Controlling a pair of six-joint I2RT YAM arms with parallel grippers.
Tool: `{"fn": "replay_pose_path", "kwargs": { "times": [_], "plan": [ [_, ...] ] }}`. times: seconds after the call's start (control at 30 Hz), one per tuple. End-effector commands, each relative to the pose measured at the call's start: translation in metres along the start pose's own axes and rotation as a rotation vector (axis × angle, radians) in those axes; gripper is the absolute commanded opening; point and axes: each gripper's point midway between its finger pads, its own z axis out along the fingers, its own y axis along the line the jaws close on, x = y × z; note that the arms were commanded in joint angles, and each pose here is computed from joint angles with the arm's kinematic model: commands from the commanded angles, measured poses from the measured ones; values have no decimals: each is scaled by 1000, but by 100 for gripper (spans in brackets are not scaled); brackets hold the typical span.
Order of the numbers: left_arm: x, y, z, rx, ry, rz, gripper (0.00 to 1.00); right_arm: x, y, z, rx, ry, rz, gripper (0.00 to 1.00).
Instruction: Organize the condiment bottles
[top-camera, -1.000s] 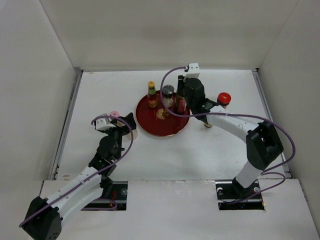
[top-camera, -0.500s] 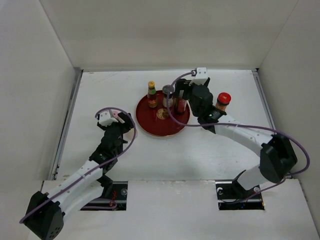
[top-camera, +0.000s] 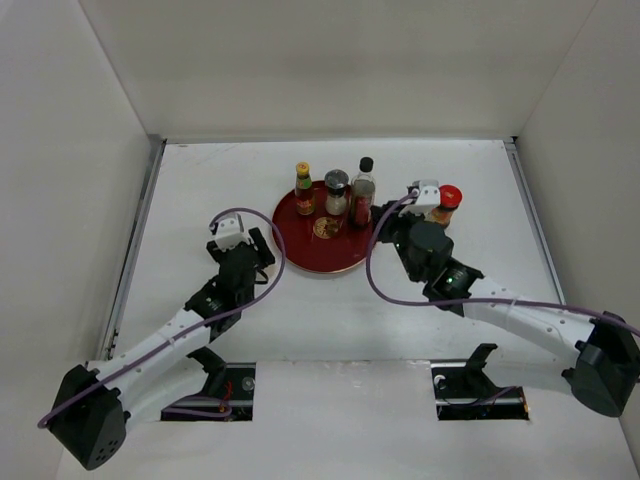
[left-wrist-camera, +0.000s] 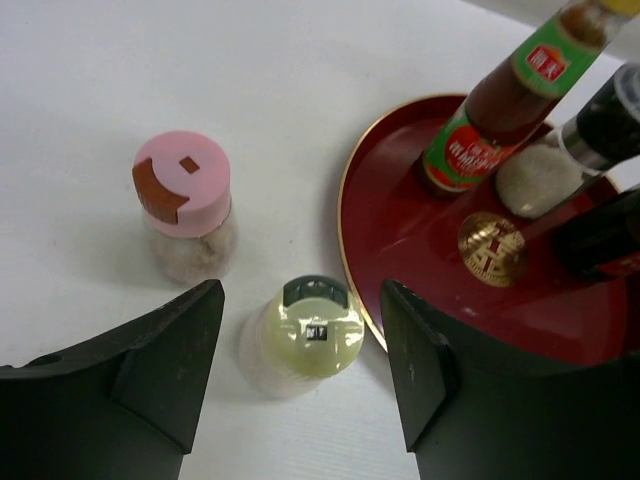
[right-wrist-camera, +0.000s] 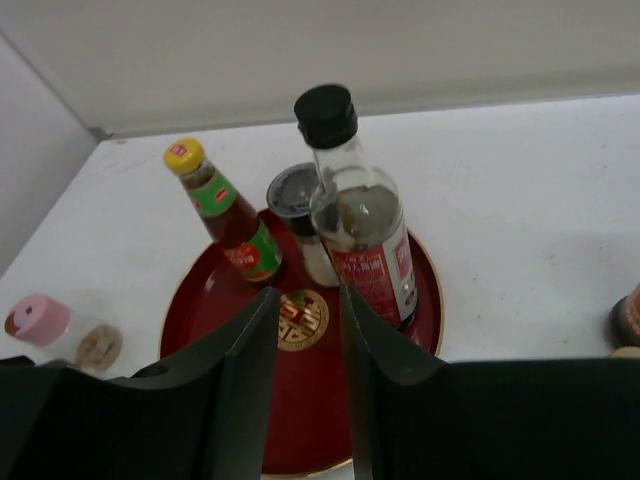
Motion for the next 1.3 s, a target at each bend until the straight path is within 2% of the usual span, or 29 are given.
{"fn": "replay_pose_path", "kwargs": {
  "times": [0.0, 0.13, 0.27, 0.57, 0.73, 0.83, 0.9, 0.97, 1.0, 1.13, 1.27],
  "plan": [
    [-7, 1, -5, -31, -6, 31, 63, 2, 7, -14, -28, -8, 80, 38],
    [-2, -3, -6, -35, 13, 64, 70, 15, 7, -28, -54, 6, 82, 66],
    [10, -11, -1, -20, 54, 99, 70, 27, 6, -32, -73, 27, 86, 74],
    [21, -13, 16, -57, 73, 128, 68, 37, 4, -40, -96, 46, 92, 76],
    [20, -15, 28, -70, 51, 134, 63, 43, 5, -41, -110, 63, 104, 76],
    [16, -18, 33, -67, 32, 133, 54, 47, 6, -39, -111, 74, 104, 77],
    [11, -18, 34, -67, 19, 143, 40, 51, 8, -38, -117, 75, 110, 77],
    [-5, -24, 29, -44, -14, 113, 30, 54, 11, -37, -130, 81, 105, 77],
    [-16, -29, 25, -30, -34, 107, 28, 54, 12, -37, -134, 82, 105, 77],
    [-64, -47, 9, 22, -110, 81, 27, 57, 13, -37, -145, 80, 121, 77],
    [-87, -66, 11, 70, -140, 40, 27, 59, 9, -38, -135, 76, 123, 77]
  ]
}}
